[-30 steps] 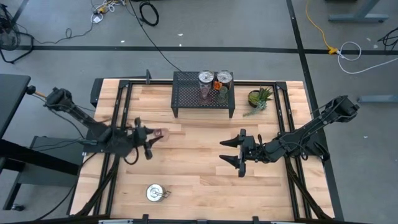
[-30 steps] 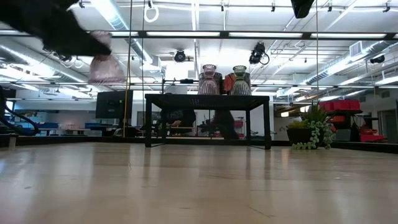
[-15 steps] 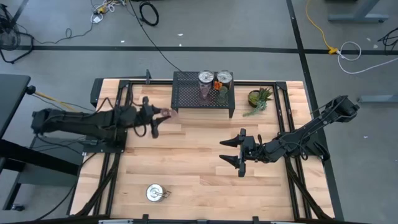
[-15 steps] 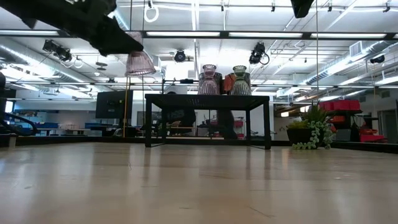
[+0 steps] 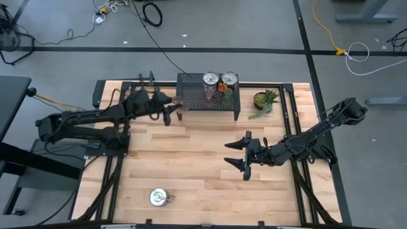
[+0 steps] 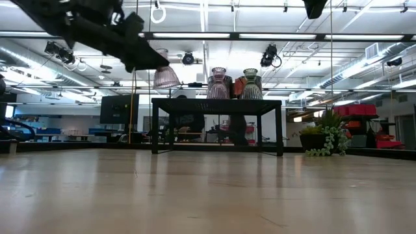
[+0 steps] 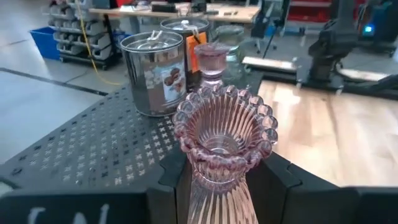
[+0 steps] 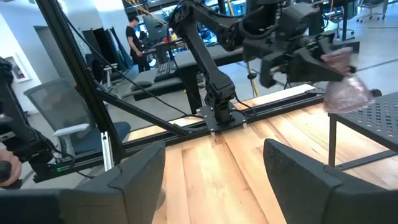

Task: Pick & Place candle stick holders
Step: Put the pink candle holder on the shelf aligned with the pink and green candle holders

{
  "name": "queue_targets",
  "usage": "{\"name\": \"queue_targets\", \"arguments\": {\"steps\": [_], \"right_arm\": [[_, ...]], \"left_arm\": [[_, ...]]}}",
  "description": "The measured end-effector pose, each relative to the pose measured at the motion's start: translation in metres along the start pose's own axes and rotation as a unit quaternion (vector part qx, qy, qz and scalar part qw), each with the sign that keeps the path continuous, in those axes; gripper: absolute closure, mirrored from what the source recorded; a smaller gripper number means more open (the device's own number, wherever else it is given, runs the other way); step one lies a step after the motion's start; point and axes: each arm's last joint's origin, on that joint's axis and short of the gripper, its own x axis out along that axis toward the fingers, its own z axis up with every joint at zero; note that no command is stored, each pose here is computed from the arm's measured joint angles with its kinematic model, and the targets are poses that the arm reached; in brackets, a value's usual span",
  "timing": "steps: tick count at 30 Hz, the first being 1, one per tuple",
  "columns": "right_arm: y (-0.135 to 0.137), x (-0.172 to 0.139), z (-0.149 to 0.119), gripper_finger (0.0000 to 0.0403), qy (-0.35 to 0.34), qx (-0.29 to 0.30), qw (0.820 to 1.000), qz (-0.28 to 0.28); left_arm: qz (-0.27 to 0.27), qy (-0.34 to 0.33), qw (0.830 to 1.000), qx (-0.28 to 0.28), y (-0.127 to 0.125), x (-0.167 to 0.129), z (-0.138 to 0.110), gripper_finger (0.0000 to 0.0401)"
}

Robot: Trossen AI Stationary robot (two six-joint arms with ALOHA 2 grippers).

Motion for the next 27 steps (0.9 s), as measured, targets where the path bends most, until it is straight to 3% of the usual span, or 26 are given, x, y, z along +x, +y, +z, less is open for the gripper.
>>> {"name": "queue_targets", "arguments": {"steps": [7, 12, 16, 27], "right_arm": [[-0.001, 0.001, 0.000, 0.0134, -0.001, 0.000, 1.000, -0.003], [-0.001, 0.001, 0.000, 0.0134, 0.001, -0.001, 1.000, -0.002], [-0.001, 0.001, 0.000, 0.0134, 0.003, -0.003, 1.000, -0.002], [-0.002, 0.001, -0.002, 0.0134, 0.010, -0.007, 1.000, 0.000]], "left_arm": [[-0.019, 0.036, 0.999, 0.031, 0.005, 0.039, 0.030, 0.0278], [-0.018, 0.126, 0.991, 0.051, 0.006, 0.065, 0.027, 0.0278], [-0.020, 0.128, 0.990, 0.052, 0.006, 0.082, 0.031, 0.0278], [-0.003, 0.148, 0.988, 0.037, 0.025, 0.088, 0.032, 0.0278]]}}
